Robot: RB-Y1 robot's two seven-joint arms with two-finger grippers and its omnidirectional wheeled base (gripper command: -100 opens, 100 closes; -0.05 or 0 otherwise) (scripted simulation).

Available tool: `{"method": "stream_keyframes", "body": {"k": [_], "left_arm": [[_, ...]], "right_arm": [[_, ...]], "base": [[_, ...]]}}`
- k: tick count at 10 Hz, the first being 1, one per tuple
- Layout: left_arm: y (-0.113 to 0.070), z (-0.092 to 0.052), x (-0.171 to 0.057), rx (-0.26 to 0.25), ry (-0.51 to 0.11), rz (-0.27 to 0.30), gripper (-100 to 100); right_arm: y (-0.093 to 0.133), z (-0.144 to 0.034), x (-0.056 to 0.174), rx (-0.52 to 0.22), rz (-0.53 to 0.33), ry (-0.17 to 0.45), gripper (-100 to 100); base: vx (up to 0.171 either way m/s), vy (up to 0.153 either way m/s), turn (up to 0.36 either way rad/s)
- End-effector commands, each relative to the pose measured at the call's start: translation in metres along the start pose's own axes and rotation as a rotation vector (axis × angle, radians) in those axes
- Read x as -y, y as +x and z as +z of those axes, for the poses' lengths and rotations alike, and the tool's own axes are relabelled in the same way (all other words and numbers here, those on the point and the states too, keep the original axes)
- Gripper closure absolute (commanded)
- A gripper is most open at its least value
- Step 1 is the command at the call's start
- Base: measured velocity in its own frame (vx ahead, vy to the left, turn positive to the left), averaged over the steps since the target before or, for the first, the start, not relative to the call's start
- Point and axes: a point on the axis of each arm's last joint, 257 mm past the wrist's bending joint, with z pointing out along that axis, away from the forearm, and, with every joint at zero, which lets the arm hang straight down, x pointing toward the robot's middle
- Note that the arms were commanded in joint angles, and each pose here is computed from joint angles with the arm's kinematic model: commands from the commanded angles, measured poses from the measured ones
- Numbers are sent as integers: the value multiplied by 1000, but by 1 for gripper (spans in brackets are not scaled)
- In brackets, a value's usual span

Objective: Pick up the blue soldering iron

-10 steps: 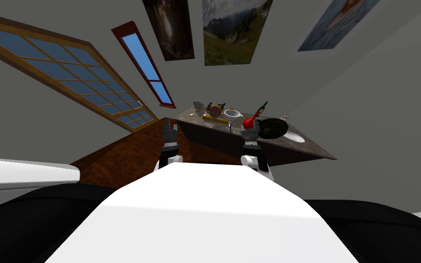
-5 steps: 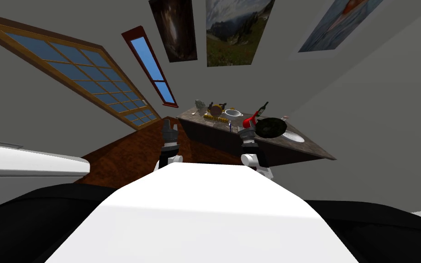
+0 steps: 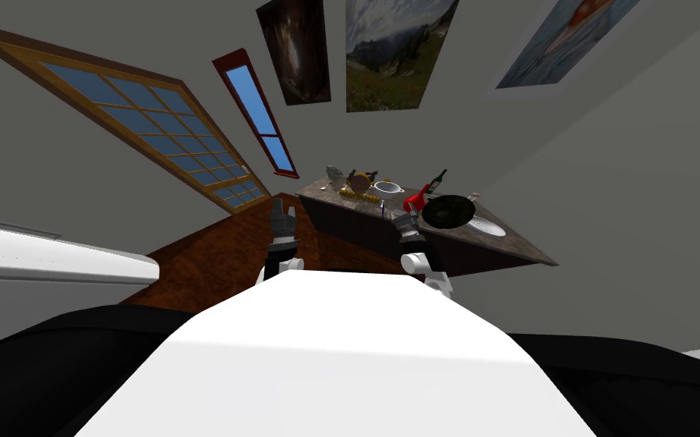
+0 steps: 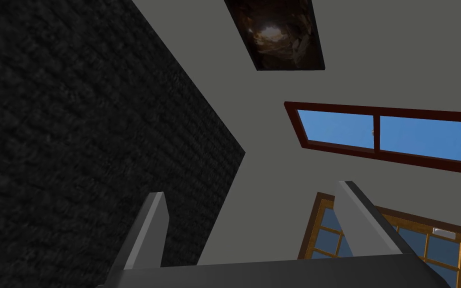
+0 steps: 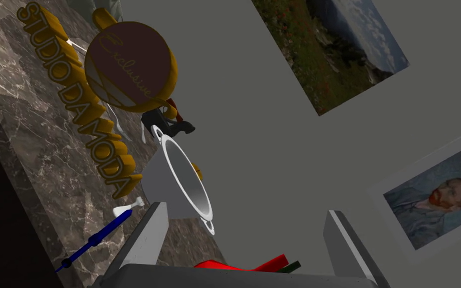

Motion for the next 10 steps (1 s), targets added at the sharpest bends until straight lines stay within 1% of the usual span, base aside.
{"method": "stream_keyframes", "body": {"k": [1,2,3,4,5,6,7,8,9,10], "left_arm": [[0,0,0,0,0,0,0],[0,0,0,0,0,0,0],[0,0,0,0,0,0,0],[0,0,0,0,0,0,0],[0,0,0,0,0,0,0],[0,0,0,0,0,0,0],[0,0,0,0,0,0,0],[0,0,0,0,0,0,0],[0,0,0,0,0,0,0],[0,0,0,0,0,0,0]], "right_arm": [[-6,2,11,15,52,46,-100],[-7,2,14,20,52,59,-100],[-11,5,22,28,115,92,-100],[-13,5,28,39,127,118,-100],[-17,8,35,48,177,146,-100],[-19,7,42,62,202,174,-100],[-21,6,47,71,202,193,-100],[-25,8,55,85,261,225,-100],[-27,7,62,99,276,250,-100],[-28,6,65,104,275,261,-100]], "base": [[-56,-26,35],[-24,-12,-6],[-39,-13,60],[-42,-16,39],[-49,-13,61],[-37,-14,23],[-11,-9,-8],[-13,-10,54],[-16,-11,32],[-10,-5,-8]]}}
